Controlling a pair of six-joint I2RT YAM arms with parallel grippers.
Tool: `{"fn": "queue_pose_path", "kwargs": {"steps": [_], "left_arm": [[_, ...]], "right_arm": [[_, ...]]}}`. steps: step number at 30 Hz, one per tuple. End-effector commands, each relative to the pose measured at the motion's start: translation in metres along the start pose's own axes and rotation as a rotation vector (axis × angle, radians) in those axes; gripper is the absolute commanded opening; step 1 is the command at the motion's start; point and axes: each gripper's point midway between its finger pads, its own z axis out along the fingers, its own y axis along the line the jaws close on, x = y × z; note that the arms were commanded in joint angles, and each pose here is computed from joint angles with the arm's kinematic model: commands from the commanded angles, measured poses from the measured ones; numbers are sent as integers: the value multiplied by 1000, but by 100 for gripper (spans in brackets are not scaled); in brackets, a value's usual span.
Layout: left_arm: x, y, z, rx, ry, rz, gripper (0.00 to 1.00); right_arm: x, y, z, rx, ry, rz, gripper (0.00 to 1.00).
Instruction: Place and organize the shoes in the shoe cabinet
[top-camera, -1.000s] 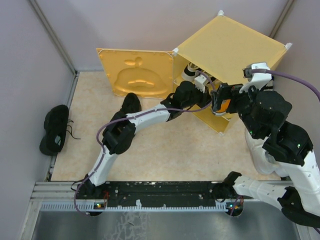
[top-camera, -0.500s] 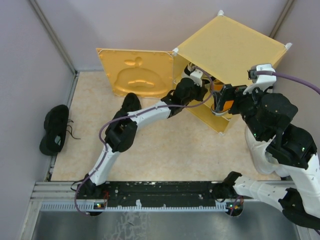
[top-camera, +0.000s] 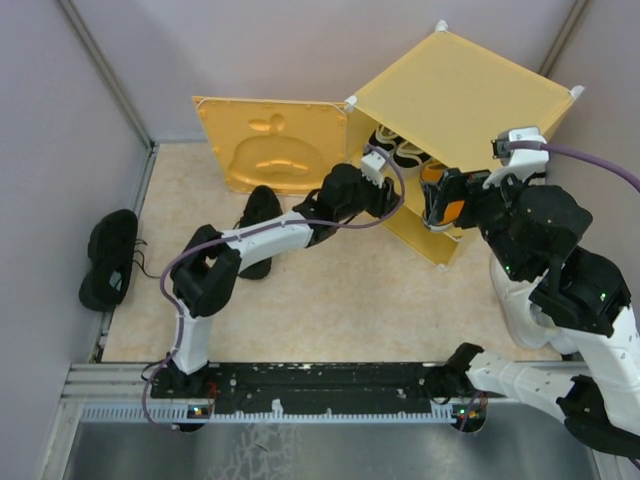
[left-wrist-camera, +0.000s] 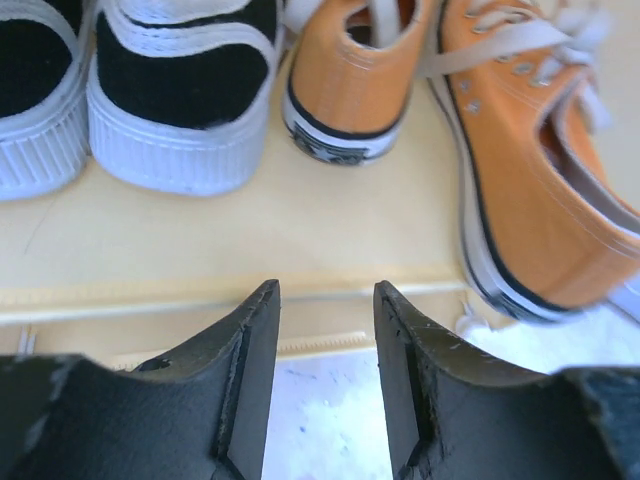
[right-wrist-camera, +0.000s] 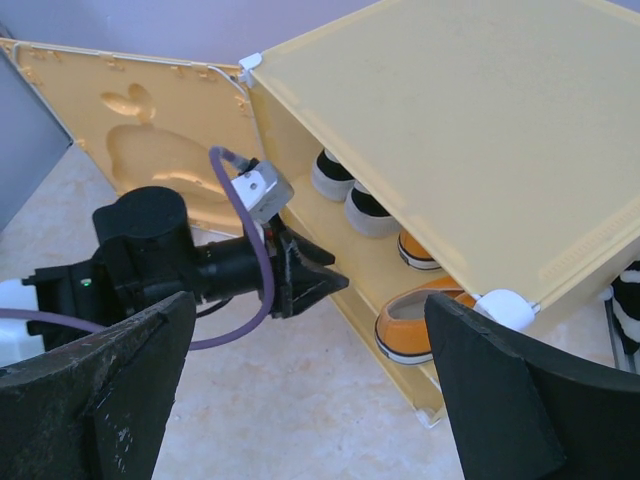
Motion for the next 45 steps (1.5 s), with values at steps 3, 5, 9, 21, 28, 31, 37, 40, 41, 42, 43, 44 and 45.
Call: {"fn": "queue_pose_path", "kwargs": {"steps": [3,5,9,21,28,31,37,40,41,42,43,44,45], "left_arm": [[-25,-51,-43,261,-6,44,50],[-24,-67,-49,327,4,37,50],[-15,-94,-50,403,23,29,50],[13,-115,-19,425,82,-42,47],[-14,-113,3,380,2,-62,46],[-28,-113,10,367,-34,-48,46],[-19,-112,28,371,-19,-67,46],[-4,-112,31,378,11,-88,46],[1,-111,31,376,21,-92,46],[6,-110,31,374,31,-92,46],[10,-109,30,369,38,-92,46],[15,-108,29,366,48,-90,46],[19,-107,28,363,57,-88,46]], "right_arm": [[-7,4,4,-13,-38,17,98],[-6,5,4,-16,-36,20,98],[-6,5,4,-18,-35,23,98],[-8,1,-3,-18,-49,36,98],[-7,1,-3,-18,-48,34,98],[-7,0,-4,-18,-49,34,98],[-5,0,-5,-17,-47,36,98],[-6,-2,-6,-15,-47,36,98],[-6,-2,-6,-13,-48,36,98],[-6,-2,-7,-13,-48,38,98],[-5,-2,-7,-14,-48,39,98],[-5,-2,-7,-16,-49,40,98],[-4,-2,-6,-16,-47,40,98]]}}
